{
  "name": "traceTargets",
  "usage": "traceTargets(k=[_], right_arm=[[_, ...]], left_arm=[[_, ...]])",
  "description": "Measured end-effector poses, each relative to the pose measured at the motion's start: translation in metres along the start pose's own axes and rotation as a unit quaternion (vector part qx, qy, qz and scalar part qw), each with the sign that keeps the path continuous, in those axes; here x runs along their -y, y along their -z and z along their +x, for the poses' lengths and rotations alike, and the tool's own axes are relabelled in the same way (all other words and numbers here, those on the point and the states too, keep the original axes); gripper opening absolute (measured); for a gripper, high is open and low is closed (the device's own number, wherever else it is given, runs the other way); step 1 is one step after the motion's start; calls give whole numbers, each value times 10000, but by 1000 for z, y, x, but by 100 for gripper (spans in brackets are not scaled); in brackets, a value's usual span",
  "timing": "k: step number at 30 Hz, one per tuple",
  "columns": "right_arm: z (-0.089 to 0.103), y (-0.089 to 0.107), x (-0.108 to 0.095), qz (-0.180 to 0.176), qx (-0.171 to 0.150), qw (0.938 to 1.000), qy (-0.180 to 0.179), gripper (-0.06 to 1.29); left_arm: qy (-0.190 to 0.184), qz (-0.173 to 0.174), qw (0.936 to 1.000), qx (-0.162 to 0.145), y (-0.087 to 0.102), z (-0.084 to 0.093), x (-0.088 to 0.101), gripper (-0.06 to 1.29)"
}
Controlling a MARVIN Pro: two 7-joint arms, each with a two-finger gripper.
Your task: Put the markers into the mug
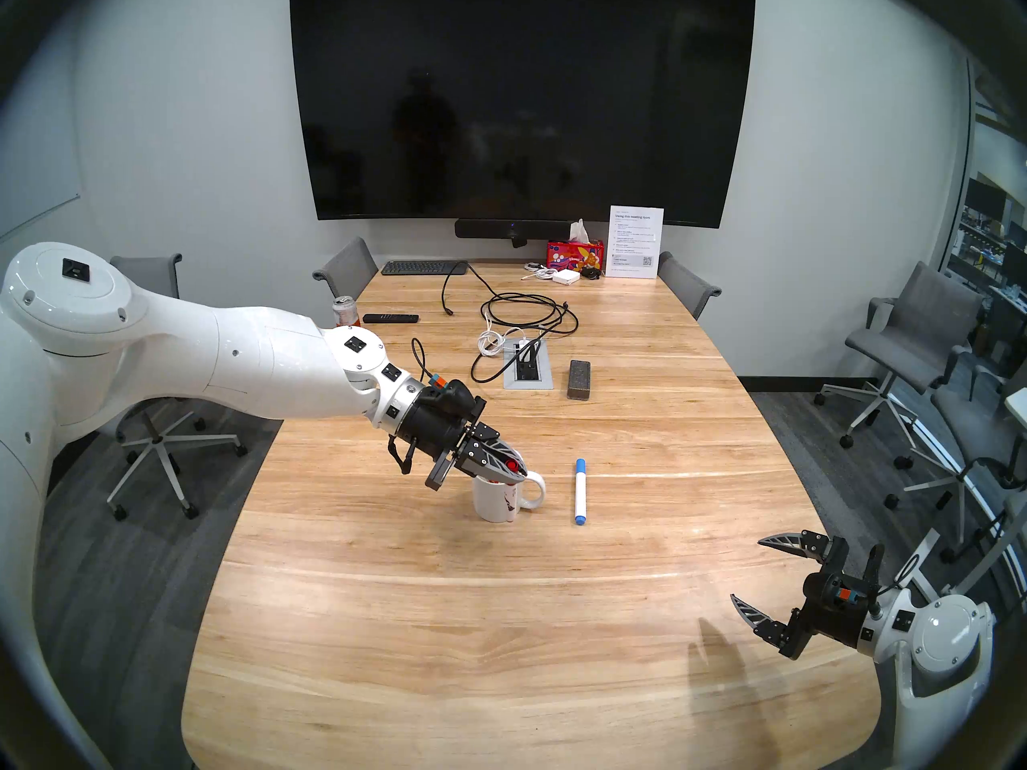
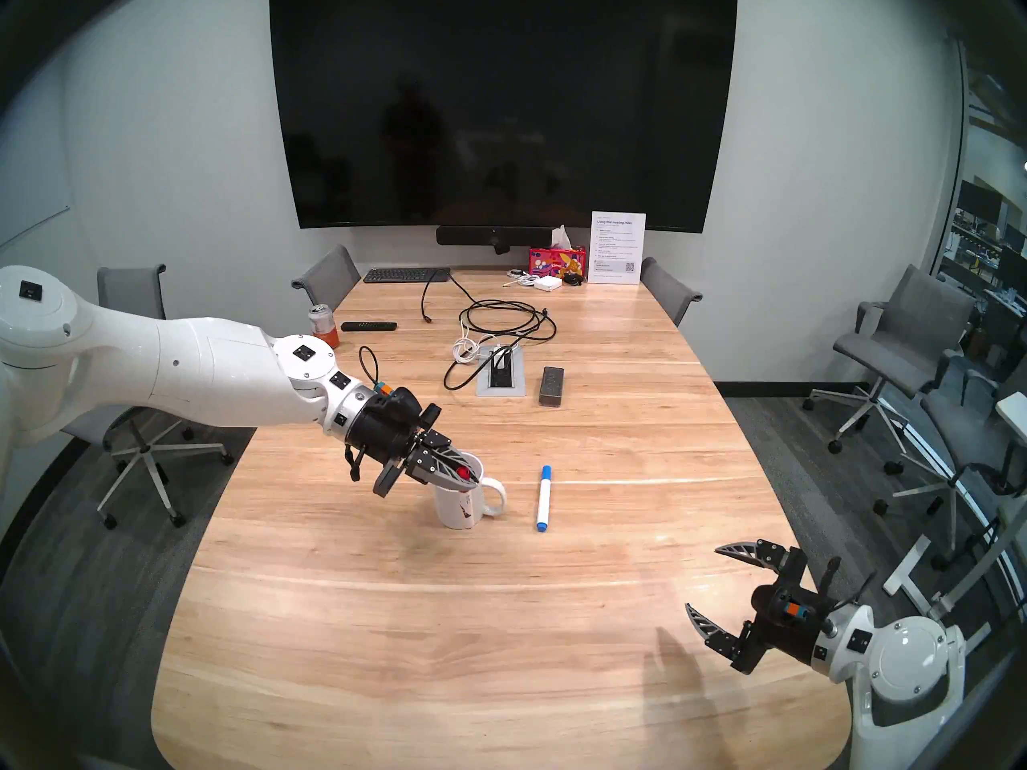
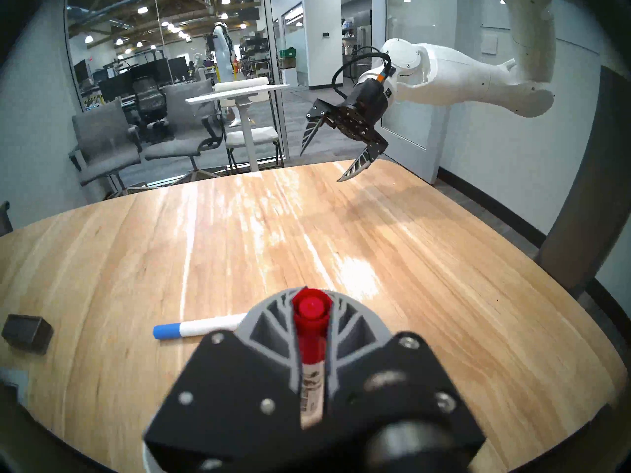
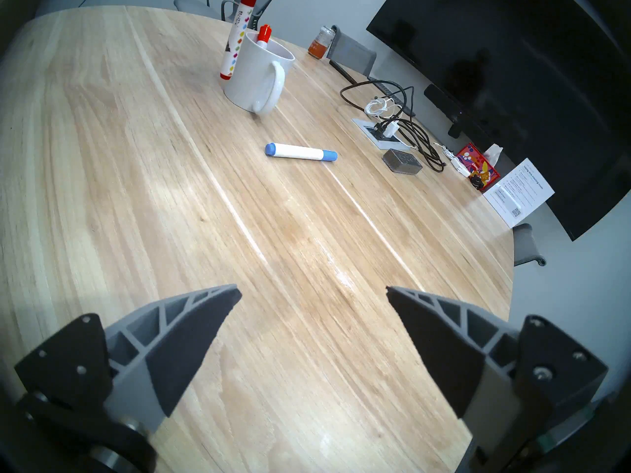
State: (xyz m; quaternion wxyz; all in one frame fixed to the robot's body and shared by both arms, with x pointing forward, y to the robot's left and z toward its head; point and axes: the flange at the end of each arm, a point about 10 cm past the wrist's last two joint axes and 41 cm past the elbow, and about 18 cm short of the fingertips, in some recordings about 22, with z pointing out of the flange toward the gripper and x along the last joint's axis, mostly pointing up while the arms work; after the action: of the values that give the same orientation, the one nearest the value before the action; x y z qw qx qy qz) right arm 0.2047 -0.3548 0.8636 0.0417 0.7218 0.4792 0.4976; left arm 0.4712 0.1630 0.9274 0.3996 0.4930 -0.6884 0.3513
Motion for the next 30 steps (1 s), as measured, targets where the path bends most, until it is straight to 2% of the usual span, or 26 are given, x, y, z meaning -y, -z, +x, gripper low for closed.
traceTargets(k=[10, 20, 30], right_arm=[[0, 0, 0, 0, 0, 10000, 0, 121], [0, 0, 0, 0, 0, 10000, 0, 121], [0, 0, 0, 0, -1, 10000, 1, 121]], left_arm=[[-58, 267, 9996, 24, 24, 11, 8, 8], [-149, 447, 9989, -6, 41, 25, 17, 8], [-150, 545, 9984, -10, 51, 28, 21, 8]])
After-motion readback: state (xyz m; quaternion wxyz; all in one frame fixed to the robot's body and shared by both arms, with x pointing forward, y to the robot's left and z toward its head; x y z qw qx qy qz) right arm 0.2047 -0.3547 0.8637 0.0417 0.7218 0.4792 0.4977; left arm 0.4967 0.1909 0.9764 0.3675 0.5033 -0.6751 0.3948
